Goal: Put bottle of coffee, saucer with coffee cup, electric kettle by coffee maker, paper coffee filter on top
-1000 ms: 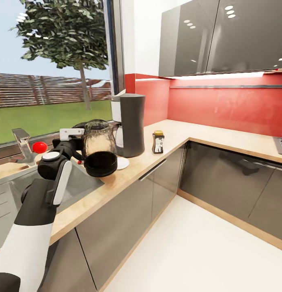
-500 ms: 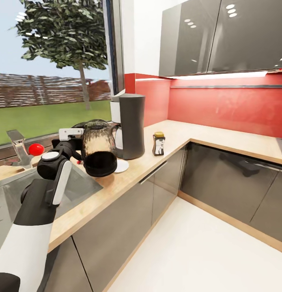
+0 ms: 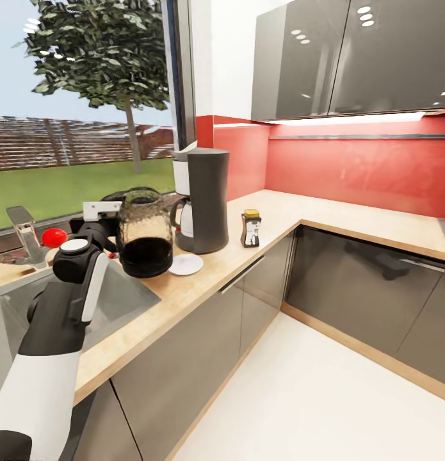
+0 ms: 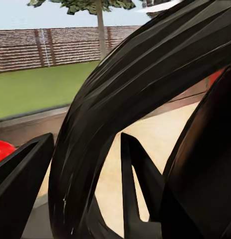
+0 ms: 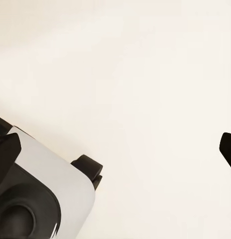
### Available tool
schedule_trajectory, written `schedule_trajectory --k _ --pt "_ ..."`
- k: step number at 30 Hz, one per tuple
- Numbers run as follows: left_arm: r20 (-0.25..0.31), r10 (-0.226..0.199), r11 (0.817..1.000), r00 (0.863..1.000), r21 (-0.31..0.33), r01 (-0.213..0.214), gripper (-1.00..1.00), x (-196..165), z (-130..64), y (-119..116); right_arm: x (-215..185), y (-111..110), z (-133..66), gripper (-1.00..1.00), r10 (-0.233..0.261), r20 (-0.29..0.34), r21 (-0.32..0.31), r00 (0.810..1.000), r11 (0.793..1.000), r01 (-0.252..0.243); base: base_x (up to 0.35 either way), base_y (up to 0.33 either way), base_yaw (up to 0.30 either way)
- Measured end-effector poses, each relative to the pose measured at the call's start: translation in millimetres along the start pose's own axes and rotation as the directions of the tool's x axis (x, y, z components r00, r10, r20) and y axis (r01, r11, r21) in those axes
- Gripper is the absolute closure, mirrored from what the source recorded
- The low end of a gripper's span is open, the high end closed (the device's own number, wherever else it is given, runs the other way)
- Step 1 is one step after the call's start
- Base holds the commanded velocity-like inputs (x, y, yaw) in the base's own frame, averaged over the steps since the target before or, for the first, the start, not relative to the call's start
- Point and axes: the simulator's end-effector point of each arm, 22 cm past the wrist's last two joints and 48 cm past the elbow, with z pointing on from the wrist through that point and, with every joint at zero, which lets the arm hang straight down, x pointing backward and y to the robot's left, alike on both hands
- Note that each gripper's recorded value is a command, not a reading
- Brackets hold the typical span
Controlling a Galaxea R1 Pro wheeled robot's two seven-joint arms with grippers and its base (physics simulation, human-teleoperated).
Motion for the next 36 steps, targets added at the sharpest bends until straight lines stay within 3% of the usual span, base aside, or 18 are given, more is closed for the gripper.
schedule_trajectory --k 36 --pt "-0.021 -0.016 1.0 1.0 0.008 0.017 1.0 6 -3.1 -12 -1 -4 0.5 -1.0 0.002 -0.002 0.007 1.0 1.0 -0.002 0.0 0.0 0.0"
